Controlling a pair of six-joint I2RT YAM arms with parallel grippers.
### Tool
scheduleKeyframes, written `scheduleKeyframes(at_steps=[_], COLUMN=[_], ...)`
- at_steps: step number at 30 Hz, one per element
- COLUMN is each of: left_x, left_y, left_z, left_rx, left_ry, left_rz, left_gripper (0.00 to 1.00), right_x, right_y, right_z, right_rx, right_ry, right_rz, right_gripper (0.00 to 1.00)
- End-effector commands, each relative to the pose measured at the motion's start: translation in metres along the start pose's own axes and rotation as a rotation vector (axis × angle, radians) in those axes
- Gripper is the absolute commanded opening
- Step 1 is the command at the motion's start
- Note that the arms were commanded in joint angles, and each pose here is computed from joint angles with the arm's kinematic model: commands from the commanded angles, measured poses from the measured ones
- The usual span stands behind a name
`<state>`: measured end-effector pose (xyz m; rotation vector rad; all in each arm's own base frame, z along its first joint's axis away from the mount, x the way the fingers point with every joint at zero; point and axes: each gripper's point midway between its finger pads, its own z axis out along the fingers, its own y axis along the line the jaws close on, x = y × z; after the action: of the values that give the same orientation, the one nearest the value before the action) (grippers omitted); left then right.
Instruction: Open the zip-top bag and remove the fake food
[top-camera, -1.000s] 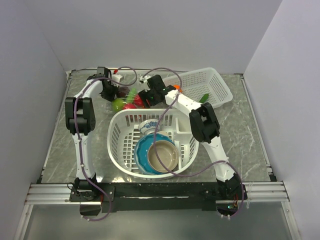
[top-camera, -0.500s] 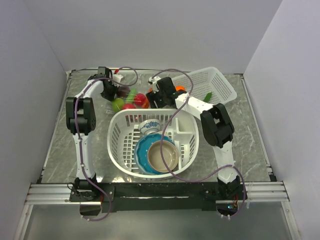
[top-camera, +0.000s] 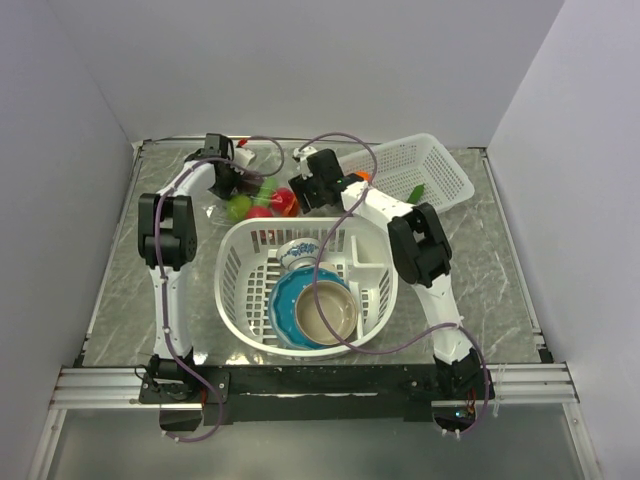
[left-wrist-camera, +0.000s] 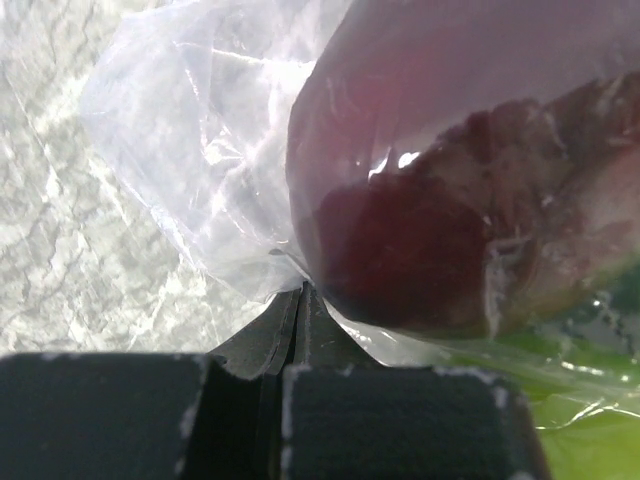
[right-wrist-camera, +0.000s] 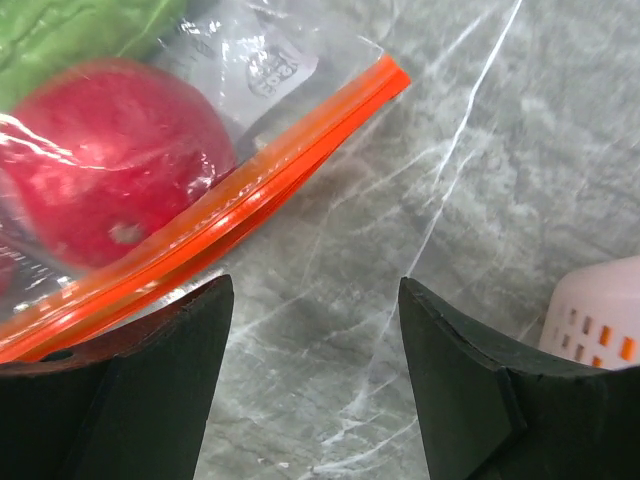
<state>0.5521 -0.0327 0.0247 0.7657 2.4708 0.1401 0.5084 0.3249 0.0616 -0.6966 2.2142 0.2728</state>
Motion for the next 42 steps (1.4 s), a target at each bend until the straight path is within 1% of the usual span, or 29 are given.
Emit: scheduleKeyframes(at_steps=[1, 3, 4, 8, 11, 15, 16, 18, 23, 25, 26, 28, 30, 35, 38, 42], left_x=[0.029, 0.027, 0.028, 0.012, 0.0, -0.006, -0.005, -0.007, -0.002, 0.008, 0.012, 0.018, 0.021, 0.018, 0.018, 0.012], left_y=[-0.031, -0.031, -0.032, -0.035, -0.043, -0.057, -0.061, -0.064, -0.063, -0.058, -0.055, -0.043, -0.041, -0.037, -0.036, -0.037], left_z=[0.035, 0.032, 0.03, 0.017, 0.007, -0.002, -0.002, -0.004, 0.0, 0.005, 0.01, 0.014, 0.017, 0.018, 0.02, 0.019], left_rx=[0.06, 0.061, 0.065, 0.104, 0.145, 0.182, 0.19, 0.199, 0.192, 0.178, 0.174, 0.151, 0.158, 0.142, 0.14, 0.148], left_ry=[0.093, 0.092, 0.101, 0.068, 0.04, 0.02, 0.021, 0.015, 0.023, 0.04, 0.051, 0.064, 0.072, 0.062, 0.068, 0.054], left_rz=[0.032, 0.04, 0.037, 0.024, 0.02, 0.025, 0.027, 0.02, 0.024, 0.024, 0.019, 0.001, -0.012, -0.028, -0.031, -0.038], left_gripper=[0.01, 0.01, 0.01, 0.01, 0.01, 0.01, 0.01, 0.01, 0.01, 0.01, 0.01, 0.01, 0.01, 0.01, 0.01, 0.01], right_x=[-0.026, -0.034, -0.038, -0.047, -0.055, -0.06, -0.057, -0.057, -0.039, -0.035, -0.039, -0.036, -0.036, -0.017, -0.005, -0.002], right_y=[0.018, 0.027, 0.039, 0.065, 0.075, 0.086, 0.089, 0.092, 0.089, 0.087, 0.086, 0.082, 0.084, 0.104, 0.115, 0.14], right_z=[-0.003, -0.005, -0.007, -0.008, -0.009, -0.009, -0.006, -0.006, 0.0, -0.009, -0.012, -0.024, -0.028, -0.029, -0.025, -0.021], right_rx=[-0.031, -0.055, -0.09, -0.156, -0.192, -0.254, -0.265, -0.285, -0.27, -0.261, -0.256, -0.248, -0.259, -0.373, -0.42, -0.48], right_ry=[-0.056, -0.083, -0.094, -0.106, -0.125, -0.138, -0.13, -0.123, -0.059, -0.055, -0.08, -0.09, -0.093, -0.01, 0.033, 0.036], right_rz=[-0.03, -0.034, -0.043, -0.06, -0.051, -0.025, -0.021, -0.02, -0.023, -0.03, -0.035, -0.037, -0.047, -0.096, -0.122, -0.166], right_gripper=[0.75, 0.77, 0.8, 0.87, 0.91, 0.96, 0.99, 0.99, 1.0, 1.0, 1.0, 1.0, 1.0, 0.96, 0.96, 0.99])
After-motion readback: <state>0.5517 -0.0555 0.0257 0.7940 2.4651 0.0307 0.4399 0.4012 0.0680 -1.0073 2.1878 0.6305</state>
